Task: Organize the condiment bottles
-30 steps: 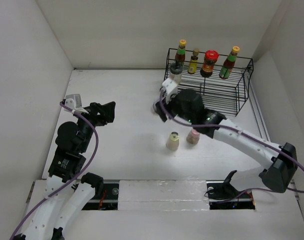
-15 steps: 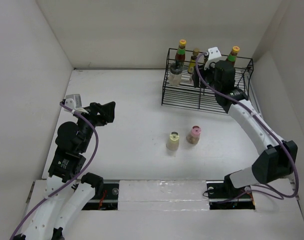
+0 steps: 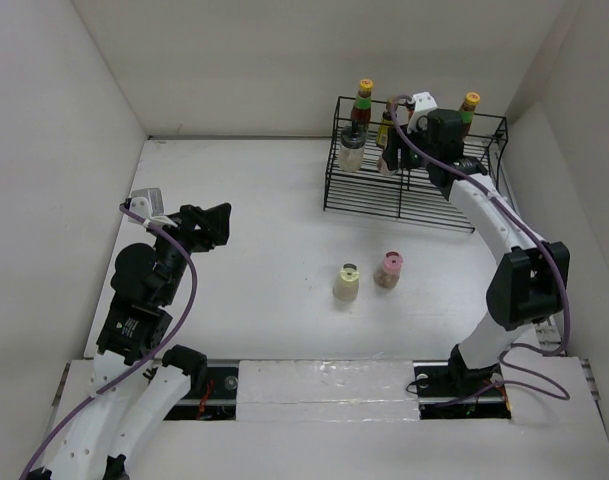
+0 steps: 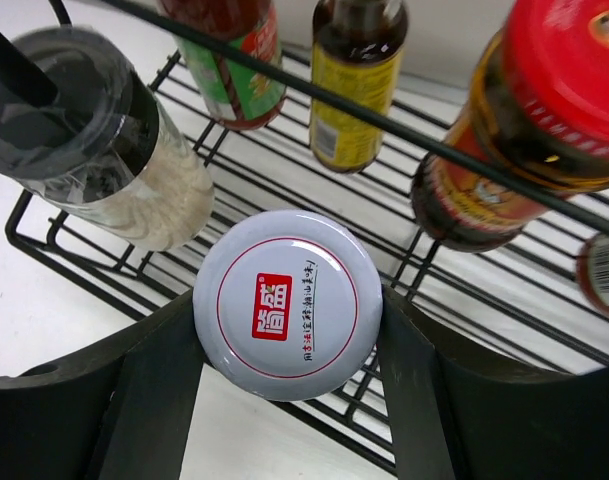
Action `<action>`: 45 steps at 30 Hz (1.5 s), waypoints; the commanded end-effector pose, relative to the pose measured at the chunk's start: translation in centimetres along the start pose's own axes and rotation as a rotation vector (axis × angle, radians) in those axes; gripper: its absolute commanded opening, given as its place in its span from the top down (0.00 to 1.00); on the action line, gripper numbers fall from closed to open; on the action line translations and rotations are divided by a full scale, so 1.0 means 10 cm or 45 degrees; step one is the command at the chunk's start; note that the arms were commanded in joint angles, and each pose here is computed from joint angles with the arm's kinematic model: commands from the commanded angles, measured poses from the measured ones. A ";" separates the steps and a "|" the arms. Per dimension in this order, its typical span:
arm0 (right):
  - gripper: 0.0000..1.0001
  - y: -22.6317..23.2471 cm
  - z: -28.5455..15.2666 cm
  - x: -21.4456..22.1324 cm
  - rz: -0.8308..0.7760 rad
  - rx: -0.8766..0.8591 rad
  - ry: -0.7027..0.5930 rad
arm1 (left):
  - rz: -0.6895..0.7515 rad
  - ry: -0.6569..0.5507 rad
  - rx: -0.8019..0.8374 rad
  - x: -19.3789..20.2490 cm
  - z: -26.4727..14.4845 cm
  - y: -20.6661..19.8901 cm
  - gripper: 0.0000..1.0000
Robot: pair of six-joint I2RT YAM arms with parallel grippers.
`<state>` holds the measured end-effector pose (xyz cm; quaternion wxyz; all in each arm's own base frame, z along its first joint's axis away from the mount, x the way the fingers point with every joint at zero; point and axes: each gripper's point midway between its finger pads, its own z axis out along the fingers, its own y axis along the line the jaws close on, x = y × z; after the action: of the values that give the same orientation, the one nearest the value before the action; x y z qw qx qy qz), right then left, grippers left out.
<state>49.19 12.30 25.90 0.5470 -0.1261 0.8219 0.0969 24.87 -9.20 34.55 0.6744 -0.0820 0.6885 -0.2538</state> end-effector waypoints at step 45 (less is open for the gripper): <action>0.03 1.92 -1.18 1.86 -0.163 -0.377 0.382 | 0.007 -0.053 0.047 -0.13 0.01 -0.09 0.31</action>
<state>25.91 25.28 14.43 0.4101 -0.2895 0.8482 0.1692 24.93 -9.26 34.48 0.6733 -0.0812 0.6897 -0.2538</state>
